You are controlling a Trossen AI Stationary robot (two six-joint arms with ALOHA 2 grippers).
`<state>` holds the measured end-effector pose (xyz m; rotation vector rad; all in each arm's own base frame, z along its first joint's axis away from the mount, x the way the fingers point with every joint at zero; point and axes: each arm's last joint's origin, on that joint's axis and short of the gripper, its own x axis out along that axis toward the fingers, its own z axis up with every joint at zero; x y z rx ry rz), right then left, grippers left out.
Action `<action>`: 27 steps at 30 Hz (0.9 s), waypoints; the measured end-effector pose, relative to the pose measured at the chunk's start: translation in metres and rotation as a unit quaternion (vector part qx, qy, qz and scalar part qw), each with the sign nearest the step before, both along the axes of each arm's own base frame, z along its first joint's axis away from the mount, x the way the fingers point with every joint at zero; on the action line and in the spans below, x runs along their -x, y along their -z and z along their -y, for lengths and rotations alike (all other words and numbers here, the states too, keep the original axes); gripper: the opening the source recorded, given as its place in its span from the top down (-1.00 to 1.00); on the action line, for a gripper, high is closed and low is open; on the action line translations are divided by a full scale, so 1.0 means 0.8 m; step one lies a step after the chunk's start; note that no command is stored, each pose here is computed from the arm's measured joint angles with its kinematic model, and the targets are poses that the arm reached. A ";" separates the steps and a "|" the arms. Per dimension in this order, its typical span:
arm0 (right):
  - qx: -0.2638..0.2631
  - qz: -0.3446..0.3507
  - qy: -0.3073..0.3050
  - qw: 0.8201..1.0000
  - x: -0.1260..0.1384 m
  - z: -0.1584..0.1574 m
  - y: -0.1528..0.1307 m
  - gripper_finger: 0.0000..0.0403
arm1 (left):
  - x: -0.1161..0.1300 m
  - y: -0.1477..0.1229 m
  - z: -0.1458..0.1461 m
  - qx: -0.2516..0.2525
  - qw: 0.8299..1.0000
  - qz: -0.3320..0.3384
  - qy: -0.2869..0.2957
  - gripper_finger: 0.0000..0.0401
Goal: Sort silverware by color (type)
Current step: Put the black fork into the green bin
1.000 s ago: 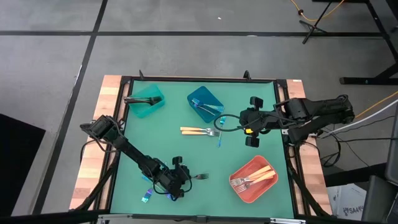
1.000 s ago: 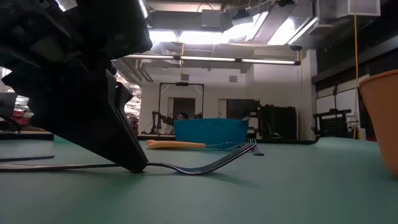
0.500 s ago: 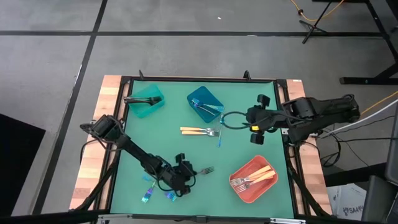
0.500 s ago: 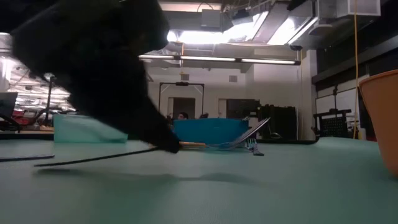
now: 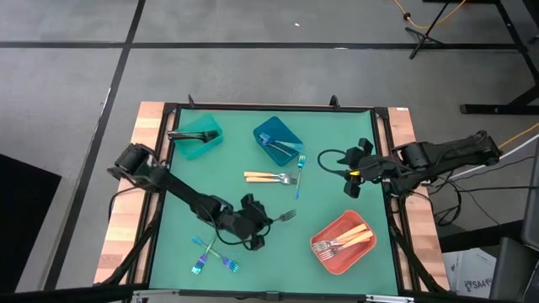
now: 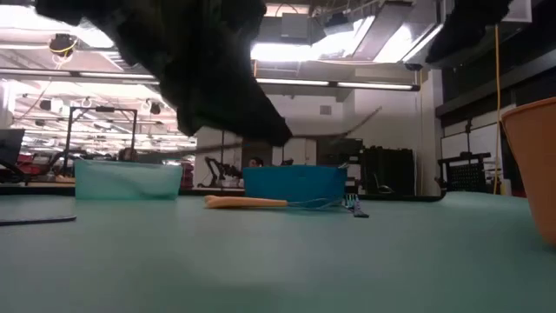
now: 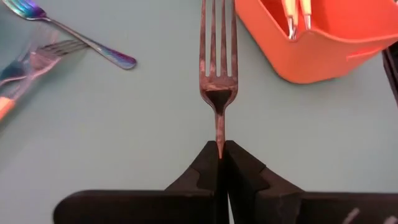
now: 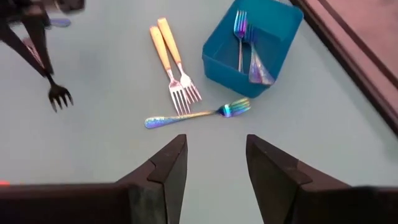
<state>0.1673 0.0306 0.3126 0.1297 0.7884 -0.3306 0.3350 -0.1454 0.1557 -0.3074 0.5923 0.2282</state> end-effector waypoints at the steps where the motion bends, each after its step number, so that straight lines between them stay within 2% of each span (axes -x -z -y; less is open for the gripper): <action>1: -0.003 -0.001 0.004 1.000 0.000 0.000 0.006 0.23 | 0.000 -0.004 -0.004 0.003 1.000 -0.003 0.000 0.95; 14: -0.039 0.032 0.011 0.999 -0.013 -0.004 0.056 0.23 | 0.021 -0.062 -0.061 0.036 0.998 -0.047 -0.006 0.95; 27: -0.056 0.053 0.000 0.997 -0.018 -0.007 0.068 0.23 | 0.072 -0.117 -0.131 0.027 0.992 -0.099 -0.079 0.95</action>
